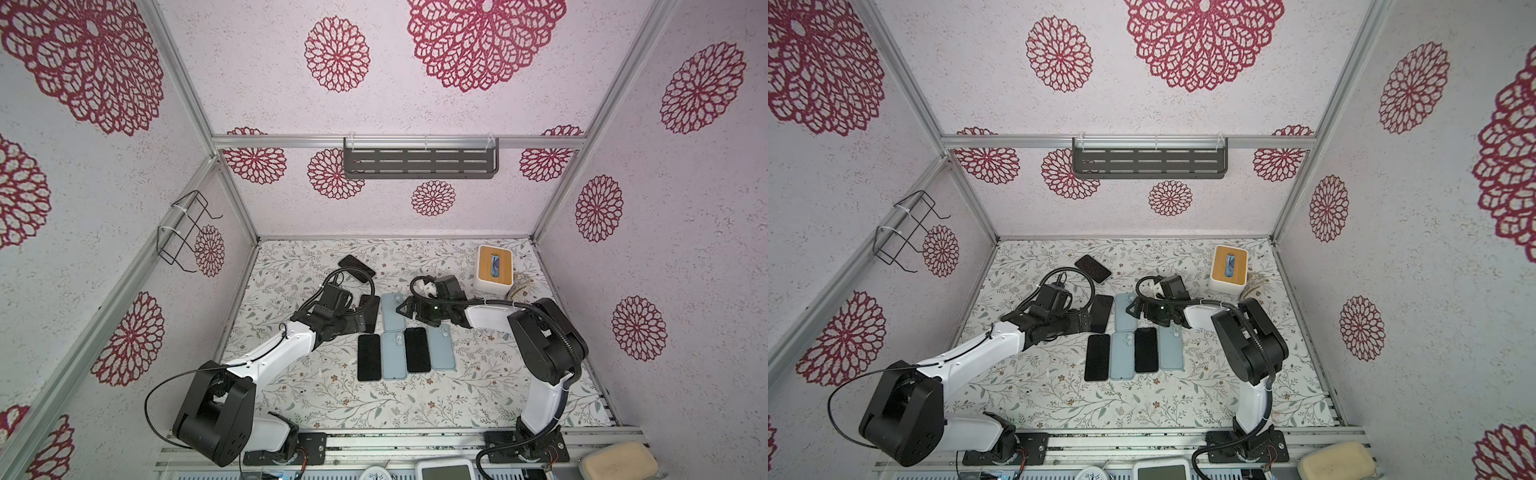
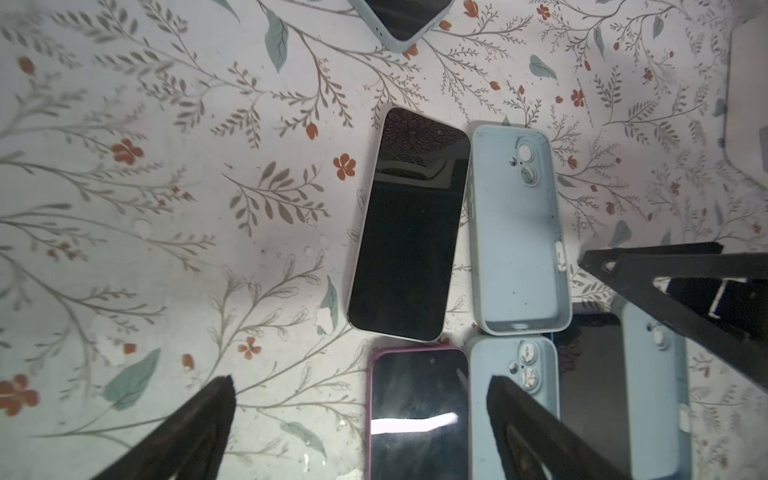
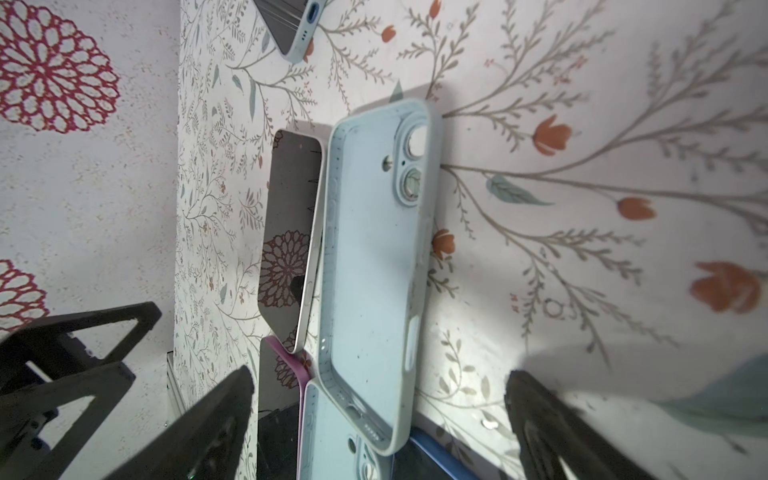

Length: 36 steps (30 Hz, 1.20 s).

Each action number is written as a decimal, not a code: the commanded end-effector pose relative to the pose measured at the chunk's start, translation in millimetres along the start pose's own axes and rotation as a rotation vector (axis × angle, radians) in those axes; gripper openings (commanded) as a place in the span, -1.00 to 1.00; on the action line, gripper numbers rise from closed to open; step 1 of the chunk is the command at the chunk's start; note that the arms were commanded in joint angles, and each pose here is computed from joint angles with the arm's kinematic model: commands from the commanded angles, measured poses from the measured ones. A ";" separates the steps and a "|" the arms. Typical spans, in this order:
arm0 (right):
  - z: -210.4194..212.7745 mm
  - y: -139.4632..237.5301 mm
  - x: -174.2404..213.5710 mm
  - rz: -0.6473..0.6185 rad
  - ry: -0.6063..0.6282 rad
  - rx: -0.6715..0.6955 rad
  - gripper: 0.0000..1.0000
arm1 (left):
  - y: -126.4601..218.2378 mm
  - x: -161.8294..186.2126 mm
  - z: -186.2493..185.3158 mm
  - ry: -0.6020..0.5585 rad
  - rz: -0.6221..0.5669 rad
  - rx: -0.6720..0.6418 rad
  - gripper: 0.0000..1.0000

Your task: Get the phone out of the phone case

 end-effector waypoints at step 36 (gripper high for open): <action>41.5 -22.0 -2.5 -0.011 0.017 -0.054 0.94 | -56.9 18.3 -29.3 0.205 -0.017 0.366 0.94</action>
Point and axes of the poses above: each gripper's point midway between its finger pads, its own y axis back along the fingers, its own z axis along the line the jaws close on, x = y × z, the point moved 8 cm from there along y, back along the fingers, and after that the axes turned 8 degrees about -y, right-handed, at the moved point
